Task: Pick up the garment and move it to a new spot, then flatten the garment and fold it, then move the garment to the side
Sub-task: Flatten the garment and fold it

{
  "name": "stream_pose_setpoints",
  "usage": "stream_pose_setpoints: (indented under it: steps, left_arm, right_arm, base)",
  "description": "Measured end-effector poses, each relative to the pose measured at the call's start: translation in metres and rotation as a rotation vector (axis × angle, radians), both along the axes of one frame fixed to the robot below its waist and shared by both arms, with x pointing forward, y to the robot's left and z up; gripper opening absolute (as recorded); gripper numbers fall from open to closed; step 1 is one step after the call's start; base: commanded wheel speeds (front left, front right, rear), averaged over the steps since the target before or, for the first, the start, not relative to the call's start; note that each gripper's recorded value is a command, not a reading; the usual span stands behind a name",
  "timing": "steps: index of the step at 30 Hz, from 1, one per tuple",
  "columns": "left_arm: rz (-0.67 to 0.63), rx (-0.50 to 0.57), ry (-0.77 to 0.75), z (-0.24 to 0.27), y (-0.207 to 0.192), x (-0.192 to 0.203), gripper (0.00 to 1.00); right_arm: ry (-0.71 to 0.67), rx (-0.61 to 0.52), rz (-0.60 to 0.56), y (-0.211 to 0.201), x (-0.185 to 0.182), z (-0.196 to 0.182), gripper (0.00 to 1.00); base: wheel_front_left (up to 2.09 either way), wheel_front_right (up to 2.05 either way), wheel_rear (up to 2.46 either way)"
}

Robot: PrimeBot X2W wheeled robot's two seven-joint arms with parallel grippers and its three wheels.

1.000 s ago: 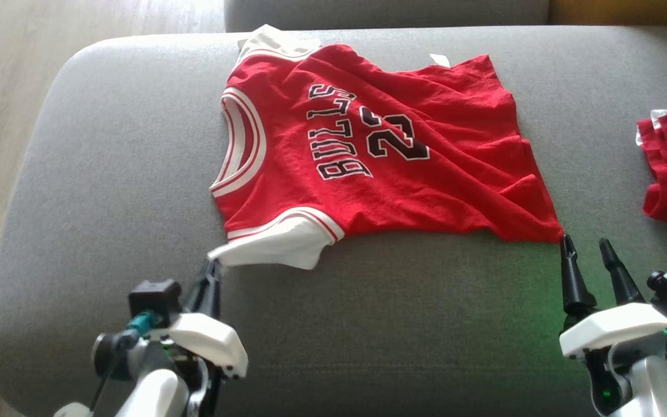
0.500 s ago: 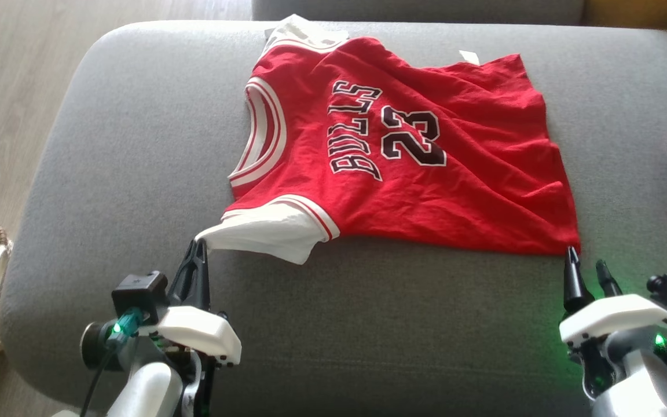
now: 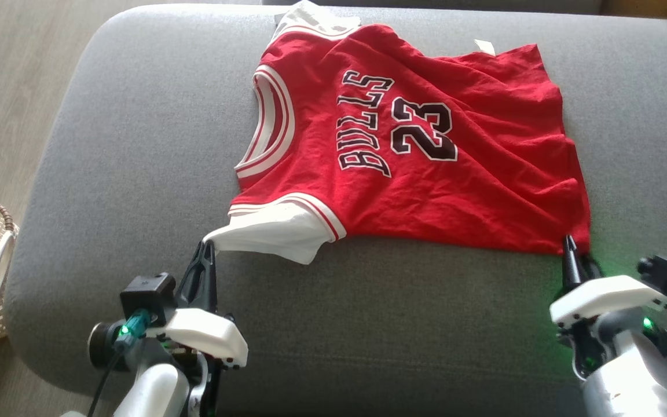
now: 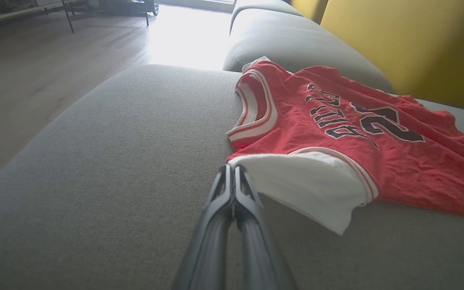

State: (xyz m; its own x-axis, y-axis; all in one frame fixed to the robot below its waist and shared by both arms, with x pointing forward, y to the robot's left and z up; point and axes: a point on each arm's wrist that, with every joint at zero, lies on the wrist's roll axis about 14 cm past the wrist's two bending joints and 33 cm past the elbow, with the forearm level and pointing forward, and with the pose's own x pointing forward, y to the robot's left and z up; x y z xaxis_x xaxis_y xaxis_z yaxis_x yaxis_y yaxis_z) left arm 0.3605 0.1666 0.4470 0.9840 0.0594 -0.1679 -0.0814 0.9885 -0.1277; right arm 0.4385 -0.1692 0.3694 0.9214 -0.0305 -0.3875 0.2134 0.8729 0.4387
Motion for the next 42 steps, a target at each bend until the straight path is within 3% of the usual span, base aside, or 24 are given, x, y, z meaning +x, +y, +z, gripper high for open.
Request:
stream_pose_setpoints:
  steps: [13, 19, 30, 31, 33, 42]
  left_arm:
    - [-0.011, -0.003, -0.115, 0.034, -0.002, 0.003, 0.00]
    - [-0.016, 0.012, -0.287, 0.087, 0.002, 0.009, 0.00]
    - [-0.021, -0.025, -0.665, 0.211, -0.001, 0.011, 0.00]
    - [-0.013, -0.060, -0.794, 0.252, -0.001, 0.003, 0.00]
    - [-0.007, -0.082, -0.844, 0.267, -0.001, -0.002, 0.00]
    - [-0.053, -0.154, -0.940, 0.303, -0.007, -0.012, 0.00]
  right_arm:
    - [-0.168, -0.069, 0.024, -0.006, 0.009, 0.052, 0.00]
    - [-0.354, -0.176, 0.071, -0.007, 0.011, 0.112, 0.00]
    - [-0.614, -0.238, 0.046, -0.026, -0.003, 0.226, 0.00]
    - [-0.723, -0.236, 0.027, -0.033, -0.016, 0.273, 0.00]
    - [-0.767, -0.239, 0.025, -0.034, -0.023, 0.292, 0.00]
    - [-0.815, -0.180, 0.016, -0.046, -0.046, 0.322, 0.00]
  base:
    - [0.00, 0.00, 0.00]
    - [0.00, 0.00, 0.00]
    - [0.00, 0.00, 0.00]
    - [0.00, 0.00, 0.00]
    - [0.00, 0.00, 0.00]
    - [0.00, 0.00, 0.00]
